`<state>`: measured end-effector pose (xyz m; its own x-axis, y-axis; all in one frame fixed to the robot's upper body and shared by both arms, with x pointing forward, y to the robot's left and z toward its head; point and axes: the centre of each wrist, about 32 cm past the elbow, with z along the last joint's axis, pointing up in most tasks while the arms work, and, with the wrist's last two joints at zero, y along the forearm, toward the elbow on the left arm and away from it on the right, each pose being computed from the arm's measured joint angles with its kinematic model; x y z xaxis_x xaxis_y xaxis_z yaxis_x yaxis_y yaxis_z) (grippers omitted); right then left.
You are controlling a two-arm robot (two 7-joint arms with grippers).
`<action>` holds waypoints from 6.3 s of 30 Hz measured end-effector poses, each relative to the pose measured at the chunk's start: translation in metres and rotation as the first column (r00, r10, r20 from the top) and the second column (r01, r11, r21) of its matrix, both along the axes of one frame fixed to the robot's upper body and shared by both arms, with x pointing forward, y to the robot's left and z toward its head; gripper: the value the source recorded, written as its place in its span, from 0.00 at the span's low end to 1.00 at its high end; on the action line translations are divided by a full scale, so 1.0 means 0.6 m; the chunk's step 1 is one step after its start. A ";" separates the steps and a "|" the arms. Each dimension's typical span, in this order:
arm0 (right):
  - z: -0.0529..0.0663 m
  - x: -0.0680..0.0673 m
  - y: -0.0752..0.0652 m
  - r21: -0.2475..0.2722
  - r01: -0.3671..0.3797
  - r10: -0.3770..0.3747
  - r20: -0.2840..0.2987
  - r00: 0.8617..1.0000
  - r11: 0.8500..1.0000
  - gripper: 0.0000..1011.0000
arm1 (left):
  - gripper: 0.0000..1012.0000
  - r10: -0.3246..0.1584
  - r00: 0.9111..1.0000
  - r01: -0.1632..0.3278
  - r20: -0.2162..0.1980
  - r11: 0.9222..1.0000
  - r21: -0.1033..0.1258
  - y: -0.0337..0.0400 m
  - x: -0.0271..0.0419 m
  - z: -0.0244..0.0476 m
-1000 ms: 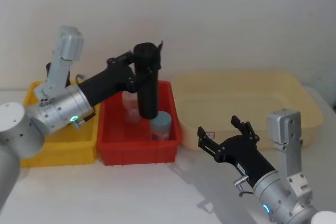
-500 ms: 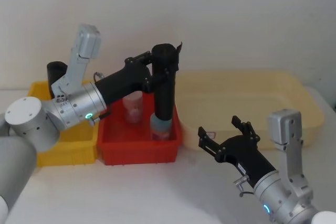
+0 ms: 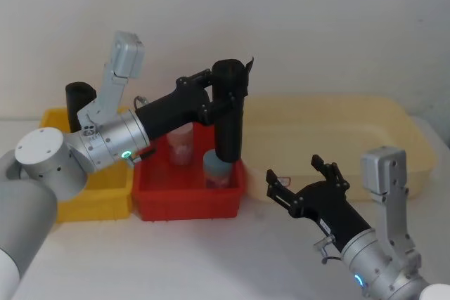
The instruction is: Pick up the garbage bag with the one hand and transfer it to the other hand.
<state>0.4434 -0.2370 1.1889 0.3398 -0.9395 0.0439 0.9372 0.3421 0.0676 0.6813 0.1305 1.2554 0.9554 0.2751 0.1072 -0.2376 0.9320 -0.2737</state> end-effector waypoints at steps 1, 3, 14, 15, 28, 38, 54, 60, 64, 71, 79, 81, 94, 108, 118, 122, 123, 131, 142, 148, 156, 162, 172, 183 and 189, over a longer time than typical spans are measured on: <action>0.000 0.000 0.000 0.000 -0.003 0.003 0.003 1.000 1.000 0.99 | 0.55 0.000 1.000 0.000 0.000 1.000 0.000 0.000 0.000 0.000; 0.001 0.001 0.001 0.002 -0.013 0.013 0.014 1.000 1.000 0.99 | 0.55 -0.002 1.000 0.002 0.000 1.000 0.000 -0.001 0.000 0.000; 0.009 0.014 0.012 0.016 -0.089 0.088 0.063 0.994 0.996 0.99 | 0.55 -0.008 1.000 0.008 0.000 1.000 -0.001 -0.003 0.001 0.000; 0.009 0.014 0.012 0.016 -0.089 0.088 0.063 0.994 0.996 0.99 | 0.55 -0.008 1.000 0.008 0.000 1.000 -0.001 -0.003 0.001 0.000; 0.000 0.031 0.028 0.017 -0.151 0.149 0.075 0.986 0.988 0.99 | 0.55 -0.010 1.000 0.010 0.000 1.000 -0.001 -0.003 0.001 0.000; -0.011 0.048 0.038 0.001 -0.166 0.165 0.077 0.983 0.986 0.99 | 0.55 -0.011 1.000 0.011 0.000 1.000 0.000 -0.004 0.001 0.000; -0.022 0.084 0.053 -0.034 -0.157 0.160 0.091 0.983 0.987 0.99 | 0.55 -0.012 1.000 0.012 0.000 1.000 0.000 -0.004 0.001 0.001; -0.025 0.097 0.060 -0.055 -0.152 0.157 0.103 0.982 0.987 0.99 | 0.55 -0.011 1.000 0.011 0.000 1.000 0.000 -0.004 0.001 0.001; -0.026 0.104 0.064 -0.065 -0.148 0.155 0.111 0.982 0.987 0.99 | 0.55 -0.011 1.000 0.011 0.000 1.000 0.000 -0.004 0.001 0.001; -0.027 0.117 0.071 -0.078 -0.138 0.147 0.126 0.981 0.987 0.99 | 0.55 -0.011 1.000 0.011 0.000 1.000 0.000 -0.004 0.001 0.001; -0.025 0.134 0.077 -0.087 -0.125 0.137 0.141 0.981 0.988 0.99 | 0.55 -0.011 1.000 0.011 0.000 1.000 0.000 -0.004 0.001 0.000; -0.023 0.138 0.079 -0.088 -0.124 0.135 0.142 0.981 0.988 0.99 | 0.55 -0.011 1.000 0.011 0.000 1.000 0.000 -0.004 0.001 0.000; -0.011 0.156 0.093 -0.089 -0.119 0.128 0.109 0.986 0.989 0.99 | 0.55 -0.011 1.000 0.011 0.000 1.000 0.000 -0.004 0.001 0.000; -0.006 0.160 0.095 -0.103 -0.108 0.118 0.097 0.988 0.989 0.81 | 0.55 -0.011 1.000 0.011 0.000 1.000 0.000 -0.004 0.001 0.001; -0.006 0.159 0.092 -0.094 -0.088 0.097 0.095 0.991 0.992 0.51 | 0.55 -0.011 1.000 0.011 0.000 1.000 0.000 -0.004 0.001 0.001; -0.006 0.158 0.091 -0.085 -0.082 0.090 0.093 0.992 0.993 0.46 | 0.55 -0.012 1.000 0.012 0.000 1.000 0.000 -0.004 0.001 0.001; -0.005 0.158 0.091 -0.083 -0.082 0.089 0.093 0.992 0.993 0.45 | 0.55 -0.012 1.000 0.012 0.000 1.000 0.000 -0.004 0.001 0.001; -0.005 0.157 0.091 -0.066 -0.078 0.084 0.088 0.993 0.995 0.45 | 0.55 -0.012 1.000 0.012 0.000 1.000 0.000 -0.004 0.001 0.000; -0.004 0.157 0.090 -0.055 -0.082 0.087 0.085 0.993 0.995 0.45 | 0.76 -0.011 1.000 0.011 0.000 1.000 0.000 -0.004 0.001 0.001; -0.003 0.159 0.088 -0.053 -0.083 0.087 0.086 0.992 0.995 0.45 | 0.91 -0.011 1.000 0.011 0.000 1.000 0.000 -0.004 0.001 0.001; 0.000 0.167 0.083 -0.051 -0.059 0.063 0.083 0.995 0.997 0.45 | 0.99 -0.011 1.000 0.011 0.000 1.000 0.000 -0.004 0.001 0.001; 0.005 0.183 0.073 -0.058 -0.010 0.015 0.081 0.997 0.998 0.45 | 0.99 -0.011 1.000 0.011 0.000 1.000 0.000 -0.004 0.001 0.001; 0.015 0.222 0.041 -0.082 0.109 -0.102 0.089 0.991 0.991 0.45 | 0.99 -0.012 1.000 0.012 0.000 1.000 0.000 -0.004 0.001 0.001; 0.026 0.270 -0.018 -0.118 0.273 -0.261 0.108 0.959 0.955 0.54 | 0.99 -0.012 1.000 0.012 0.000 1.000 0.000 -0.004 0.001 0.001; 0.030 0.284 -0.051 -0.126 0.331 -0.317 0.119 0.941 0.935 0.69 | 0.99 -0.012 1.000 0.012 0.000 1.000 0.000 -0.004 0.001 0.001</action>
<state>0.6137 -0.2676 1.2067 0.0057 -0.9794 0.2021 0.9903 0.0335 0.1346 0.6819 0.1281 1.2558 0.9585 0.2640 0.1075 -0.2267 0.9346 -0.2741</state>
